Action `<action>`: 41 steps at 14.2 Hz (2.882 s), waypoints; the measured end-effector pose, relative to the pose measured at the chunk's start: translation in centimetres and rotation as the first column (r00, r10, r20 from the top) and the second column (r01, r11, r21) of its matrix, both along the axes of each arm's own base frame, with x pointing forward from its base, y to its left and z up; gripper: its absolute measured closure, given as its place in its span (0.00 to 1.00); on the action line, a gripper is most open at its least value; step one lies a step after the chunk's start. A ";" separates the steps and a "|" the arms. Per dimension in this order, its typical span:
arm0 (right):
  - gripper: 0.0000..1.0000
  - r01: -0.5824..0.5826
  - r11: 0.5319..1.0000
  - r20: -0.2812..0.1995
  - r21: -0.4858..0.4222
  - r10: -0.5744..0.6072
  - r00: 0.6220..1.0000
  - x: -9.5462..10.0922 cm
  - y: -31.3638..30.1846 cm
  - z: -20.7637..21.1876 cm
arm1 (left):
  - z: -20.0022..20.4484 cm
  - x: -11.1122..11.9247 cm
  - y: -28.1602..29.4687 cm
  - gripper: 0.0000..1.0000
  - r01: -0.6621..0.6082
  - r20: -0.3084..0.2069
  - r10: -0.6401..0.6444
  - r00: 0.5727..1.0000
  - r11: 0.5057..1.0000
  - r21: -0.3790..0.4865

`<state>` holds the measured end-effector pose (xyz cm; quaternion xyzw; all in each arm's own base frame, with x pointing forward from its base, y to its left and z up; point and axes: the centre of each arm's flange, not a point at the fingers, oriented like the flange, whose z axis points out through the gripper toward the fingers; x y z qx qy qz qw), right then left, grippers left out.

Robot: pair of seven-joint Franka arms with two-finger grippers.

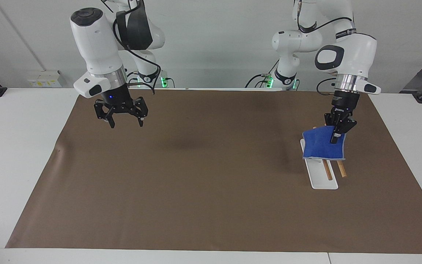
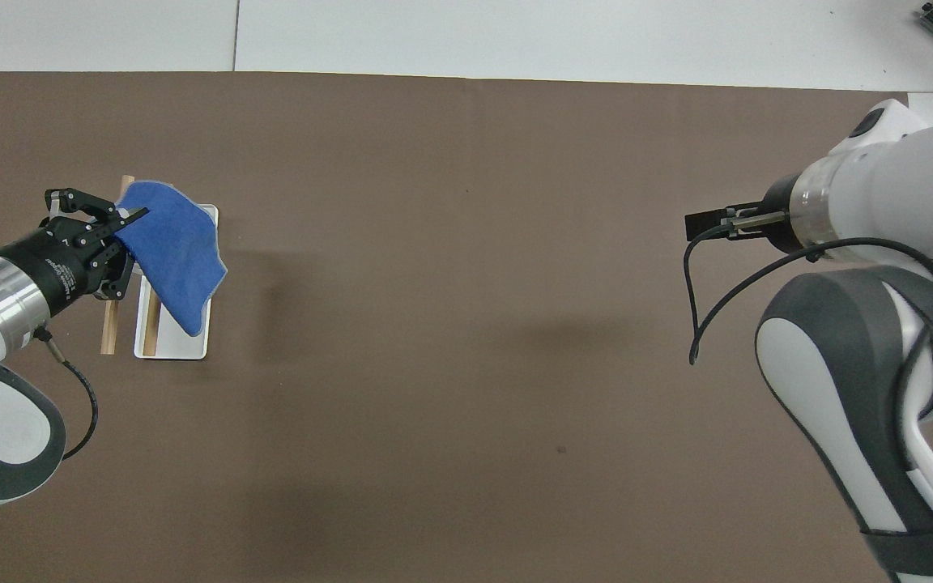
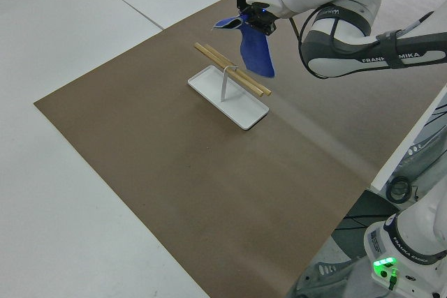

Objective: Right arm passes towel to left arm to hang
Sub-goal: 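Carry the towel to the rack with the left gripper while the right gripper withdraws, then drape the towel over the wooden sticks with the left gripper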

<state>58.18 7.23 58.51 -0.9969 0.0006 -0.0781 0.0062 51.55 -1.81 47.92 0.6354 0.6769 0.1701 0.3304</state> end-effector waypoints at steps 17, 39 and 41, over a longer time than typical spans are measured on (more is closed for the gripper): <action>0.00 0.123 0.992 -0.139 0.005 -0.121 0.983 -4.5 -8.2 5.9 | -3.8 -0.5 8.8 0.98 -0.277 -0.076 0.272 0.959 0.959 -0.065; 0.00 0.096 0.995 -0.135 -0.022 -0.098 0.986 -5.2 -9.2 6.4 | 0.7 -1.0 15.3 0.11 -0.368 -0.255 0.318 0.913 0.913 -0.178; 0.00 0.094 0.995 -0.137 -0.023 -0.096 0.986 -5.2 -9.1 6.3 | 3.0 -0.5 15.1 0.10 -0.303 -0.279 0.261 0.924 0.945 -0.120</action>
